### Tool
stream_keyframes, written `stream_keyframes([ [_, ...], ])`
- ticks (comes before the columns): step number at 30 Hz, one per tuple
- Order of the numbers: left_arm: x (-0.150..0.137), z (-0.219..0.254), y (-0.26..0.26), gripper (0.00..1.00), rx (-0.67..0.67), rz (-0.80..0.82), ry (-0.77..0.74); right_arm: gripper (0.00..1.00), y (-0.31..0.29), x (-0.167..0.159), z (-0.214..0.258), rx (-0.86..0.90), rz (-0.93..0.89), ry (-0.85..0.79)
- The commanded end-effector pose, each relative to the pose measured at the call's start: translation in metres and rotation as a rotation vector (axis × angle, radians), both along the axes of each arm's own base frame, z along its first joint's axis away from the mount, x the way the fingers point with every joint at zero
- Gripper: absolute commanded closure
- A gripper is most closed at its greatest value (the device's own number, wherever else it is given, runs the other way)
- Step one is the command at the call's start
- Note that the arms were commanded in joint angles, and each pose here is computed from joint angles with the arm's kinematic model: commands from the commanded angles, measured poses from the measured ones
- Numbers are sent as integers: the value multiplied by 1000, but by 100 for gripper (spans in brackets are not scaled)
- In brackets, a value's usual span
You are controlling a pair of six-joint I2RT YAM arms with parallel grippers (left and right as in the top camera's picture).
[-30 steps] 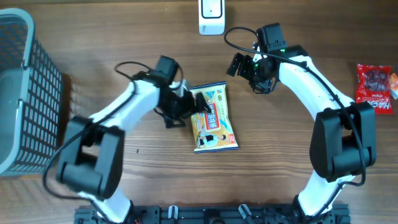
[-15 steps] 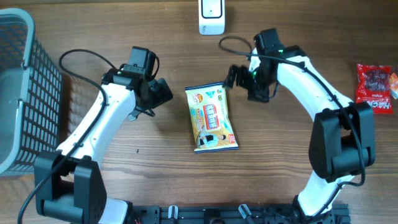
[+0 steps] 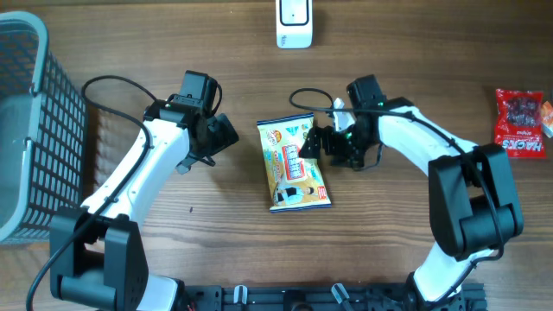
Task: Scan the item barcode
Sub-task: 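Grasp the yellow wet-wipes bag with both grippers from either side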
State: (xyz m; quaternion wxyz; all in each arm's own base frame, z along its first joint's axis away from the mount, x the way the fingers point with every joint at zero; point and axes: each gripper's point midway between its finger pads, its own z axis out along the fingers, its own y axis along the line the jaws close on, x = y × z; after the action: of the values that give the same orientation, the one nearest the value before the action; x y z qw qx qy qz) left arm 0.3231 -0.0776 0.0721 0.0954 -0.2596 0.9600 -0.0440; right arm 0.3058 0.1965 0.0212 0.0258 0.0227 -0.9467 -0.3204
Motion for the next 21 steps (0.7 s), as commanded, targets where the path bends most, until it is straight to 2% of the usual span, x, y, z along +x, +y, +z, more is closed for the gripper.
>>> stream_keyframes([
  [1, 0, -8, -19, 0, -105, -12, 23, 0, 15, -23, -8, 99, 44, 70],
  [4, -6, -27, -34, 0, -171, -55, 99, 0, 22, -24, -1, 154, 52, 74],
  [8, -16, -51, -67, 7, -332, -190, 193, 0, 23, -28, -8, 129, 60, 67],
  [11, -21, -66, -87, 14, -449, -250, 242, 0, 22, -30, -16, 128, 0, 96],
  [15, -30, -85, -88, 18, -443, -242, 304, 1, 21, -33, -30, 135, -89, 128],
  [17, -34, -89, -95, 17, -439, -263, 318, 5, 24, -34, -29, 158, -85, 122],
  [19, -36, -91, -104, 17, -437, -291, 313, 17, 24, -34, -29, 161, -85, 123],
  [21, -36, -91, -112, 18, -436, -313, 300, 22, 24, -34, -29, 161, -87, 125],
])
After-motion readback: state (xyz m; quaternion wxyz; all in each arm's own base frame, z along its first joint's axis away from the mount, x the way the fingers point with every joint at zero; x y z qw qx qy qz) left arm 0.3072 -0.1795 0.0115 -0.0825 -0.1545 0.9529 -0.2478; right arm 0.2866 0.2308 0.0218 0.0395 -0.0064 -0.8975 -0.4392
